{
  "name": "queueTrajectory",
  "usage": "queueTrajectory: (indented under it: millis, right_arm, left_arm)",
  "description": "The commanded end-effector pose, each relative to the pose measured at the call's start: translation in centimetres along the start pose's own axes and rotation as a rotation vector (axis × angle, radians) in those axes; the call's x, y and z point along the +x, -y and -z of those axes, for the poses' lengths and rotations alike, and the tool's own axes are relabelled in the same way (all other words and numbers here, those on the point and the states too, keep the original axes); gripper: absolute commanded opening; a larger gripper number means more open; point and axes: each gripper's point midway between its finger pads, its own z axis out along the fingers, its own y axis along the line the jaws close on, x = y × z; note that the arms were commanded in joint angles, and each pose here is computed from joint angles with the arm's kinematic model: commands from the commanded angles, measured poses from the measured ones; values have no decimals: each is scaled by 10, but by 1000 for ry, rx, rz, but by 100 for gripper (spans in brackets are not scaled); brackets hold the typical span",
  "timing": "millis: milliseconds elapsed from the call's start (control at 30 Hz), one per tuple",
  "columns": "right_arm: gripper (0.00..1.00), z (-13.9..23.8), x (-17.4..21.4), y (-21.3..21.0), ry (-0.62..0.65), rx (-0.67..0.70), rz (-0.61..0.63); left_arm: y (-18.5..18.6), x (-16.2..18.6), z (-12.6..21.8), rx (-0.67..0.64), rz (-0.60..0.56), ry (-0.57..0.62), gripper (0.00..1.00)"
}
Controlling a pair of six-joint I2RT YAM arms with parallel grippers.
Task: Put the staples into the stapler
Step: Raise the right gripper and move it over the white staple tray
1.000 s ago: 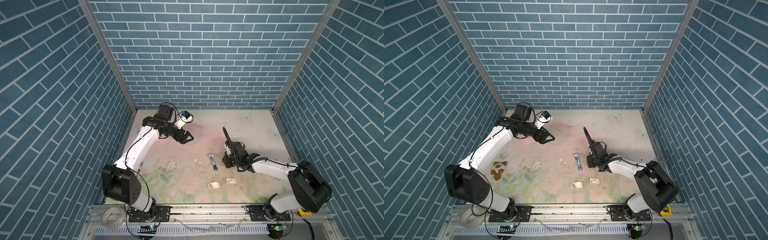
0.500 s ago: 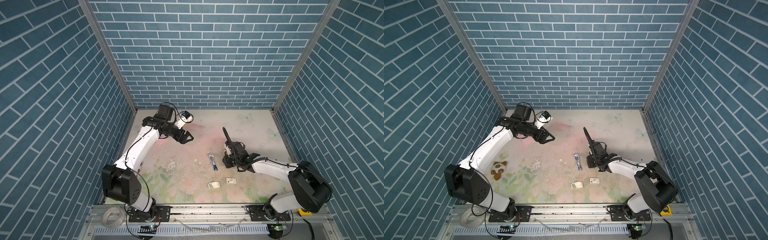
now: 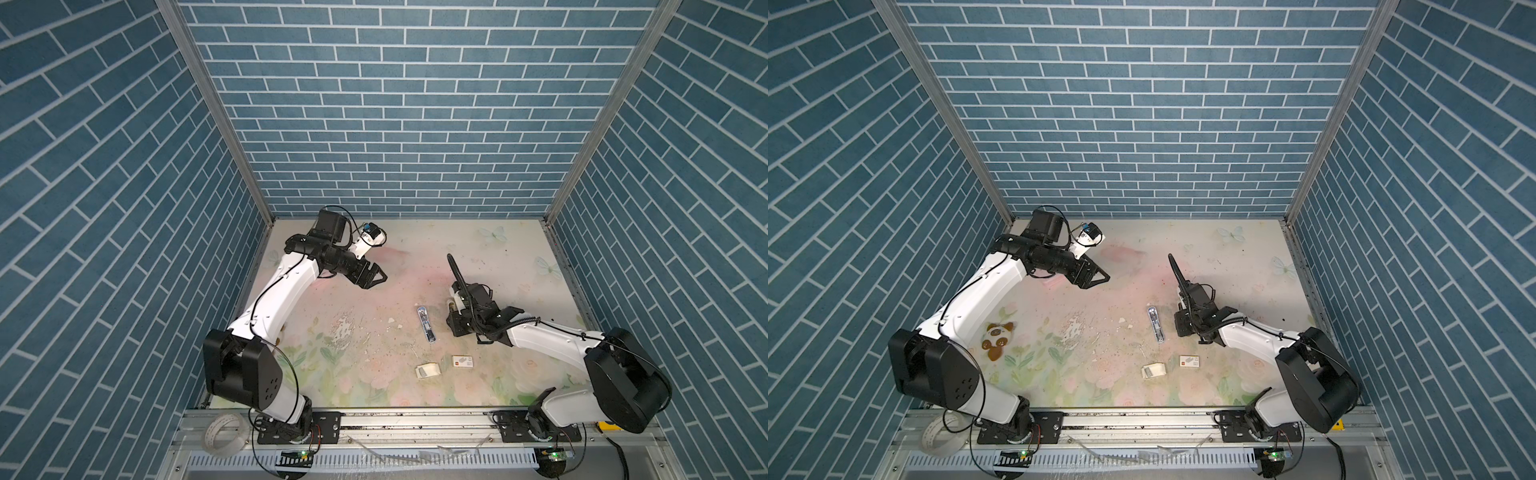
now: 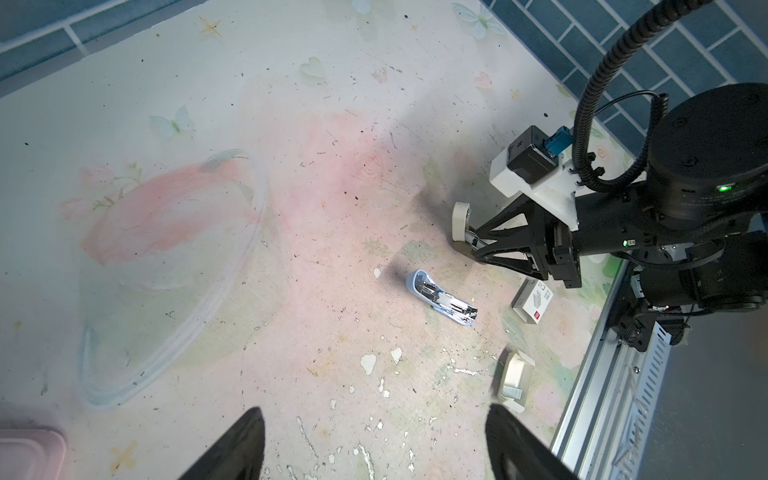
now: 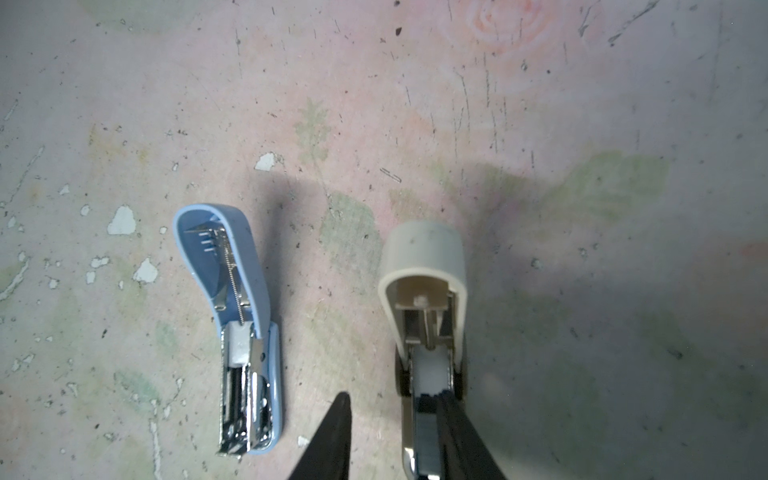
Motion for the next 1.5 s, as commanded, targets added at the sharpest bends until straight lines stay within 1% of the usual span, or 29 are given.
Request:
queueTrajectory:
  millis: [0,200,333,400,500,533,600,667,800,900,1000,1100,1467]
  right_arm:
    - [36,4,1,1,-1,-1,25]
    - [36,19,-4,-6,12,-26,-3]
    - [36,48,0,-24,27,-70,-29]
    - [35,64,5,-32,25,-62,-31]
    - [35,83,18,-54,24,-88,-42]
    - [34,87,24,-65,18,-113,-46]
    - [33,91,35,-79,14,-120,-54]
    - [32,91,47,-90,4,-113,-53]
    - [28,81,68,-105,-31,-49,-11]
    - [27,69,79,-112,-63,20,27]
    - [27,56,89,-121,-105,53,74]
    - [26,48,97,-120,-135,96,91]
    - [19,37,104,-131,-158,69,108]
  left_arm:
    - [3,-3,7,-4,-18,21,85]
    - [4,-6,13,-19,-30,27,85]
    - [2,-5,15,-39,-38,23,85]
    - [2,-4,15,-40,-43,25,85]
    - [1,-6,15,-42,-37,31,85]
    - [1,-7,14,-40,-31,33,85]
    - [1,-9,12,-29,-28,36,85]
    - [0,-10,10,-22,-26,35,85]
    - [0,-10,8,-10,-26,35,85]
    - [1,-11,8,-4,-28,39,85]
    - [2,-10,7,0,-26,39,85]
    - [3,-8,8,0,-27,35,85]
    - [4,-3,8,-4,-35,34,85]
